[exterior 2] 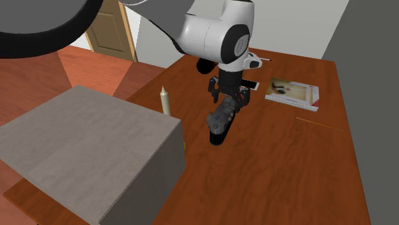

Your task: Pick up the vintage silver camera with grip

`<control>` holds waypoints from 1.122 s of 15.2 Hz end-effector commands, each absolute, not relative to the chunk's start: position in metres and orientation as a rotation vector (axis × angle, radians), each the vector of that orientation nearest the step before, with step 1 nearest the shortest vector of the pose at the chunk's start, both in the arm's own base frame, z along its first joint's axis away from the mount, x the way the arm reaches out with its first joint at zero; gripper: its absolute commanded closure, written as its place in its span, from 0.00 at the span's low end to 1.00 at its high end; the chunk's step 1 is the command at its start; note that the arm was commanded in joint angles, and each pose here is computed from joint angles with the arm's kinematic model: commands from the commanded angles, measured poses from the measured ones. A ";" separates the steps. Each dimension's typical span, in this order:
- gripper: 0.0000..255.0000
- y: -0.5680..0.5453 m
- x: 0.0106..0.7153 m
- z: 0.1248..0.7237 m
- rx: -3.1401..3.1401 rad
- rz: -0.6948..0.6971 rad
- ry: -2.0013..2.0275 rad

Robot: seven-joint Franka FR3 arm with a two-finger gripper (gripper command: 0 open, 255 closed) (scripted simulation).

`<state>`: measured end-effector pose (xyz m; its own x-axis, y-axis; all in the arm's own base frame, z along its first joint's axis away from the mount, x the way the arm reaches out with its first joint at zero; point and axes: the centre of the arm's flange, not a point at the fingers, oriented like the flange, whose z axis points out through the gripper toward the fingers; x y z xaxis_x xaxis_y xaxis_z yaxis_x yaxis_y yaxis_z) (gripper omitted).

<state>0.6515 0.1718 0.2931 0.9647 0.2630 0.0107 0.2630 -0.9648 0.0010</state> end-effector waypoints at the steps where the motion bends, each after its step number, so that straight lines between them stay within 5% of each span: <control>1: 0.00 0.173 0.653 0.282 -3.113 -0.017 -0.418; 6: 0.00 0.173 0.653 0.263 -3.113 -0.017 -0.418; 7: 1.00 0.173 0.653 0.263 -3.113 -0.017 -0.418; 17: 1.00 0.173 0.653 0.269 -3.113 -0.017 -0.418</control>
<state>0.6531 0.1728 0.2660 0.9644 0.2641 0.0110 0.2641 -0.9645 0.0010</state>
